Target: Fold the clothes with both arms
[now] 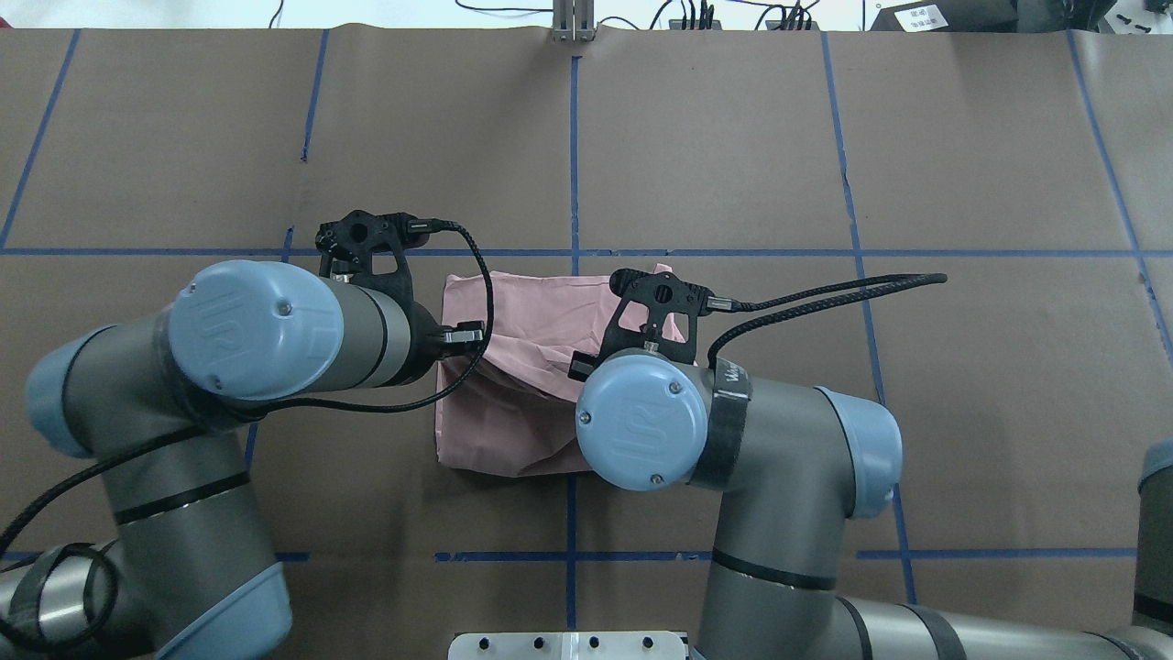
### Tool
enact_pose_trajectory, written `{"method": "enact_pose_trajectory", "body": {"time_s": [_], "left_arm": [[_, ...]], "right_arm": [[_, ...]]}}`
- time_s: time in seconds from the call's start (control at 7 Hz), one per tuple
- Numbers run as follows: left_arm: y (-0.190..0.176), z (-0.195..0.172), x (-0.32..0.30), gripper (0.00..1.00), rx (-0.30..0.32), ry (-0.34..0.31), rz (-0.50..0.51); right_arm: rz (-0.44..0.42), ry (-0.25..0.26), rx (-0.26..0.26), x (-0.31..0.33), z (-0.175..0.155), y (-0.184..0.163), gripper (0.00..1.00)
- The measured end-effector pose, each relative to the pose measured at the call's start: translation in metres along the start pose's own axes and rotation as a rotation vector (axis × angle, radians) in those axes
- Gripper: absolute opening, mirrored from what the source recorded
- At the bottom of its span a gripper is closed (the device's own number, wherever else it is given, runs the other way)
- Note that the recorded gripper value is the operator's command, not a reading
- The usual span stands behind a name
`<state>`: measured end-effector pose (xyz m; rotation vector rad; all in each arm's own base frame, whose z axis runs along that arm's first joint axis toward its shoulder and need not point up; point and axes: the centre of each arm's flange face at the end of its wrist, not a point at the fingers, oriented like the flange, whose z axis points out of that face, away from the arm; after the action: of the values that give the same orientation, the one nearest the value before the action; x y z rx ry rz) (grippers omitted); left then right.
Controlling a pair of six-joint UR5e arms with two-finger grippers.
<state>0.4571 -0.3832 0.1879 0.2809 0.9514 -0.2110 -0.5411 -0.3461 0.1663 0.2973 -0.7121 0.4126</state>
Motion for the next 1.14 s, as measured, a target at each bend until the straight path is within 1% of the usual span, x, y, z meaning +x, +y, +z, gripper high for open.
{"method": "enact_pose_trajectory", "body": {"time_s": [0.14, 0.29, 0.43, 0.57, 0.71, 0.86, 1.0, 1.14], "left_arm": [[-0.029, 0.033, 0.001, 1.00, 0.032, -0.009, 0.028], [-0.063, 0.068, -0.006, 1.00, 0.060, -0.018, 0.068], [-0.098, 0.090, -0.019, 1.00, 0.064, -0.017, 0.097], [-0.123, 0.098, -0.031, 1.00, 0.044, -0.010, 0.129], [-0.134, 0.099, -0.037, 1.00, 0.030, -0.004, 0.148], [-0.137, 0.098, -0.040, 1.00, 0.024, 0.000, 0.157], [-0.137, 0.091, -0.041, 1.00, 0.025, 0.008, 0.163], [-0.133, 0.079, -0.046, 1.00, 0.031, 0.020, 0.177]], "right_arm": [[-0.025, 0.015, 0.020, -0.018, 0.029, -0.022, 1.00], [-0.058, 0.018, 0.026, -0.039, 0.065, -0.050, 1.00], [-0.092, 0.012, 0.007, -0.051, 0.092, -0.082, 1.00], [-0.142, -0.002, -0.037, -0.056, 0.102, -0.113, 1.00], [-0.176, -0.015, -0.073, -0.056, 0.103, -0.131, 1.00], [-0.198, -0.026, -0.092, -0.056, 0.102, -0.139, 1.00], [-0.206, -0.032, -0.099, -0.056, 0.100, -0.142, 1.00], [-0.210, -0.043, -0.110, -0.053, 0.095, -0.149, 1.00]]}}
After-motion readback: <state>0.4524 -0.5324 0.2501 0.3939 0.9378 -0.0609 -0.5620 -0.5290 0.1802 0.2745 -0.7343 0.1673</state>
